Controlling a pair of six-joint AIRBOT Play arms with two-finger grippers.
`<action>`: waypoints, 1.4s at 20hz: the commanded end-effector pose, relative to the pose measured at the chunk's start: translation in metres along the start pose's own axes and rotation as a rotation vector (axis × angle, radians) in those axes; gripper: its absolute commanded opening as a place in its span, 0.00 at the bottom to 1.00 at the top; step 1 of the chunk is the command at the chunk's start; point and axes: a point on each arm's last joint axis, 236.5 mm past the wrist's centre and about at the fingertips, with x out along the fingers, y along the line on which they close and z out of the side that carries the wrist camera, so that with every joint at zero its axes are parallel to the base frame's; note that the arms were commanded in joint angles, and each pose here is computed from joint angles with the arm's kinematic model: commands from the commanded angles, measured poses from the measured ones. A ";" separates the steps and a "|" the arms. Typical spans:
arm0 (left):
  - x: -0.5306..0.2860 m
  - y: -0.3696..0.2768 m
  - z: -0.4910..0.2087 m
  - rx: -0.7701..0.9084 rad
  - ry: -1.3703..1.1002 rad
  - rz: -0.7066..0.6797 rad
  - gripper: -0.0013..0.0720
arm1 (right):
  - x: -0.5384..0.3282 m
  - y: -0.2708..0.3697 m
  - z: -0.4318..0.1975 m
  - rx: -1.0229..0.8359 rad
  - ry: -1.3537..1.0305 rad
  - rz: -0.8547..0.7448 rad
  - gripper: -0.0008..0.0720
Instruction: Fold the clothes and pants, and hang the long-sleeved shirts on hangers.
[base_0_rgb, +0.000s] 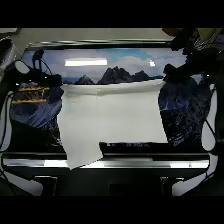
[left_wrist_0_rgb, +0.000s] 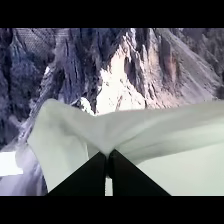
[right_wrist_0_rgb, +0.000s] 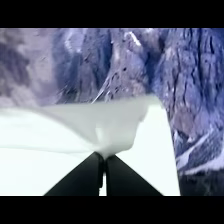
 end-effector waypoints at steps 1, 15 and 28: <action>0.042 0.004 -0.015 0.009 0.047 0.009 0.04 | 0.050 -0.021 -0.001 0.022 0.032 -0.015 0.05; -0.022 -0.020 -0.131 -0.226 0.610 -0.016 0.04 | 0.038 -0.056 -0.089 0.060 0.417 -0.166 0.05; 0.009 -0.016 -0.158 -0.207 0.721 0.024 0.04 | 0.067 -0.060 -0.138 0.067 0.642 -0.183 0.37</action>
